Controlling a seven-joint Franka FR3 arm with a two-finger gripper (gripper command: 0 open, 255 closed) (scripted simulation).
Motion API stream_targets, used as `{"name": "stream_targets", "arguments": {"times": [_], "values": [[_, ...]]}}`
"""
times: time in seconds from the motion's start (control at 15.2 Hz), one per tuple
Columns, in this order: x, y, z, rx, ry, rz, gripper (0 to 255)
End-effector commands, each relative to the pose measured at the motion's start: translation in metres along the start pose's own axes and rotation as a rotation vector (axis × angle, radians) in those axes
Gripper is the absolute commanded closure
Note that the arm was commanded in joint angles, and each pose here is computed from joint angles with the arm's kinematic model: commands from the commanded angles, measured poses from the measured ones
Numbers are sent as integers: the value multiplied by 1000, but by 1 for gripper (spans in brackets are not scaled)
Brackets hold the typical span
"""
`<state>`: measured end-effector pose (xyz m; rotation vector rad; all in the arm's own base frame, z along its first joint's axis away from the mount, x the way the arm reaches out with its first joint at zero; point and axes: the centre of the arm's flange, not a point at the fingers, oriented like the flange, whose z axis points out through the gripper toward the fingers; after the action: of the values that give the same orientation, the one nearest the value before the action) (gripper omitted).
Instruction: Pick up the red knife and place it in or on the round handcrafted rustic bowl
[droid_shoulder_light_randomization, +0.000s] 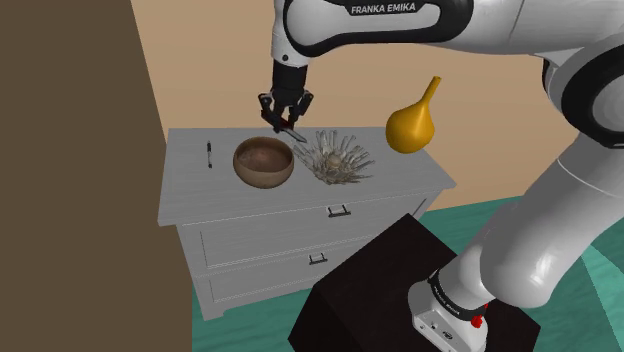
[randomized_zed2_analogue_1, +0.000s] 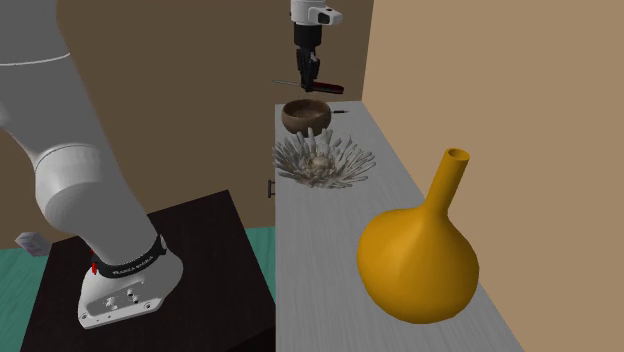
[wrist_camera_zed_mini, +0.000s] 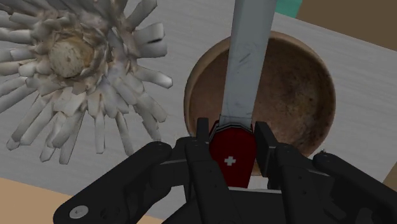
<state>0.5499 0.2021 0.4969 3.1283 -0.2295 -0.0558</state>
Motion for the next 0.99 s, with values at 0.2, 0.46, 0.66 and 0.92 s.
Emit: {"name": "stream_targets", "arguments": {"times": [0.2, 0.46, 0.66, 0.92], "values": [[5, -40, 9, 1, 0, 1, 255], [6, -40, 30, 1, 0, 1, 255], [7, -40, 46, 1, 0, 1, 255], [7, -41, 67, 1, 0, 1, 255]]}}
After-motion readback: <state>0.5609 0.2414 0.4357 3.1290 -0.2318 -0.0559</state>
